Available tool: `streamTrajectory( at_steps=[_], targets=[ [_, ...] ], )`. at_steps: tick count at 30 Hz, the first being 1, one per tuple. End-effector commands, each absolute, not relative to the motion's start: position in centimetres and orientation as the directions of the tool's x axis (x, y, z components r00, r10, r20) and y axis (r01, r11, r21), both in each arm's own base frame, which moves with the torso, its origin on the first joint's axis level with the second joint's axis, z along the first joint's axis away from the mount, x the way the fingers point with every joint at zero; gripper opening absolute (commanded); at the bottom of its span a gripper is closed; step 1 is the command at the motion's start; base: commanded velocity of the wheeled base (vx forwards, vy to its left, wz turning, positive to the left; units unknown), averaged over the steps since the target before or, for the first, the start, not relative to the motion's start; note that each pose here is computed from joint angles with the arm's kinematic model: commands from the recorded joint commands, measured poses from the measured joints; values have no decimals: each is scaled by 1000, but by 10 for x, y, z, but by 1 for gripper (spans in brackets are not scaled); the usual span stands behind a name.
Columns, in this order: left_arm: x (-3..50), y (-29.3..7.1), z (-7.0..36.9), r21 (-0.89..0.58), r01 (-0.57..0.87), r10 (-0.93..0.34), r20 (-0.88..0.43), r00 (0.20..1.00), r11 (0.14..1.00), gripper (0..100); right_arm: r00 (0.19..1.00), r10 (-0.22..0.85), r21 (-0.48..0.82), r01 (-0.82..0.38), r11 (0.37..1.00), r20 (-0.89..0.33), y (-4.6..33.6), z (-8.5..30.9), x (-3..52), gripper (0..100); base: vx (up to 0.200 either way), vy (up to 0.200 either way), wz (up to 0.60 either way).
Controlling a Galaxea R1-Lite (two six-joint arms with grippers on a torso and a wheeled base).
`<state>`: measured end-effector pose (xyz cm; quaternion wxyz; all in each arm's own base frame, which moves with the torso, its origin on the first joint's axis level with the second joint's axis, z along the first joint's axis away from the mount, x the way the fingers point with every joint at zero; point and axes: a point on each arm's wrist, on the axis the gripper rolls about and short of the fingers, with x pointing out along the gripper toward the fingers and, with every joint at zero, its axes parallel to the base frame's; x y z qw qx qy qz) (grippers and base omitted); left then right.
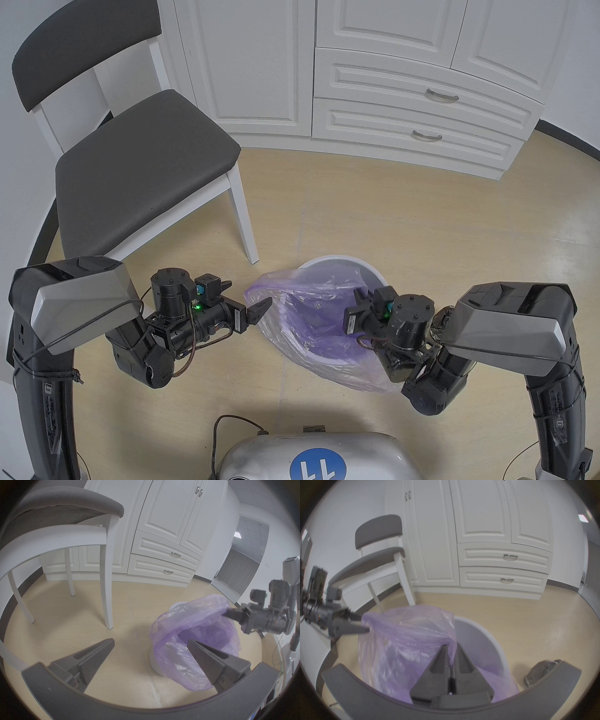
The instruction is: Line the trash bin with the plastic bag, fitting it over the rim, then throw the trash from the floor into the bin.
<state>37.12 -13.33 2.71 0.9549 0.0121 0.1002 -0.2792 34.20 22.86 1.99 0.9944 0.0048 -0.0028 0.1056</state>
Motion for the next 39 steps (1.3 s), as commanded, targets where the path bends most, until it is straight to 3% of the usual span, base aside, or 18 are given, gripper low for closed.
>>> streamTrajectory(
  at_steps=[1, 5, 13, 23, 39],
  targets=[
    [371, -135, 23, -31, 539, -534, -190, 824, 842, 100, 983, 144, 67, -153, 986, 116, 224, 28, 376, 0, 0, 0, 0],
    [369, -136, 24, -31, 544, -539, -191, 820, 839, 100, 976, 38, 119, -65, 991, 216, 212, 36, 418, 0, 0, 0, 0],
    [364, -141, 26, -26, 556, -552, -171, 816, 831, 100, 944, -38, 198, -30, 980, 327, 198, 42, 458, 0, 0, 0, 0],
    [363, -143, 27, -25, 561, -557, -168, 814, 827, 100, 940, -18, 251, -73, 965, 342, 216, 38, 455, 0, 0, 0, 0],
    [357, -148, 27, -21, 577, -572, -159, 805, 817, 100, 935, -78, 302, -33, 953, 347, 247, 46, 440, 0, 0, 0, 0]
  ],
)
